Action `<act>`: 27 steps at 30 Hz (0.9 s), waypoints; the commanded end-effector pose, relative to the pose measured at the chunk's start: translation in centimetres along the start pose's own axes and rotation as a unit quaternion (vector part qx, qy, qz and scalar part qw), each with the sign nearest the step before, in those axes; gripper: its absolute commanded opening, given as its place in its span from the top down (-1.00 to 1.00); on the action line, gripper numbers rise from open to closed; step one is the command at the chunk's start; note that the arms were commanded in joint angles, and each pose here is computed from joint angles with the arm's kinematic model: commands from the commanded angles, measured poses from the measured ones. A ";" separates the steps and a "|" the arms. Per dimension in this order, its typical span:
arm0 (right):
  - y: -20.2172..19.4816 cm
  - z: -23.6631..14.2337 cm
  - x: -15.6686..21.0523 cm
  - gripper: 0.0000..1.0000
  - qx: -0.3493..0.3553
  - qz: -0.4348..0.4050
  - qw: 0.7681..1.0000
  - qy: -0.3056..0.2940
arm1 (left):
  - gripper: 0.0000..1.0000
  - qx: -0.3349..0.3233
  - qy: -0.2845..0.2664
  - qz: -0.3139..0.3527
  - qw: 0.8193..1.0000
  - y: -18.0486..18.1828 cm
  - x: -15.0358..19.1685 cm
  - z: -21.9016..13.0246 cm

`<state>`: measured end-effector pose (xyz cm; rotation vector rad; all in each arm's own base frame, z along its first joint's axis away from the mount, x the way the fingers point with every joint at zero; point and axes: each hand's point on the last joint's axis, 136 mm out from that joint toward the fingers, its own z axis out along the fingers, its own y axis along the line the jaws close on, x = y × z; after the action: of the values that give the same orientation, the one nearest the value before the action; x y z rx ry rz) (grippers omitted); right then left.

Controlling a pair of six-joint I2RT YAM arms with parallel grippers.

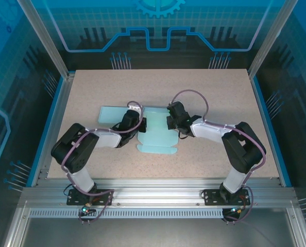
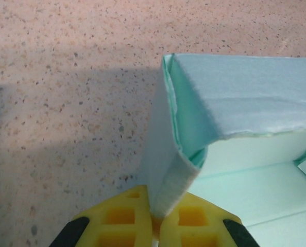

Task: Fold the paper box

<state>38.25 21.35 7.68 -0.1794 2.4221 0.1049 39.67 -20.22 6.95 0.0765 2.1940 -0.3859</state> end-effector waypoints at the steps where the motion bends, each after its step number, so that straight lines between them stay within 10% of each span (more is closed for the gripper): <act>1: 0.2 -1.7 1.9 1.00 0.011 -0.022 0.997 0.073 | 0.90 0.026 0.030 -0.060 0.997 -2.0 -2.3 -2.9; 12: -1.4 -6.9 6.7 1.00 0.077 -0.108 0.959 0.250 | 0.92 0.017 0.202 -0.218 0.955 -4.7 4.4 -8.2; 27: -2.7 -4.2 8.4 0.90 0.172 -0.188 0.923 0.290 | 1.00 -0.069 0.242 -0.301 0.920 -3.8 6.2 -9.8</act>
<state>30.86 21.42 6.83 -0.4657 2.8402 -0.2796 26.63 -22.09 7.13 -0.5110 2.7404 -0.6298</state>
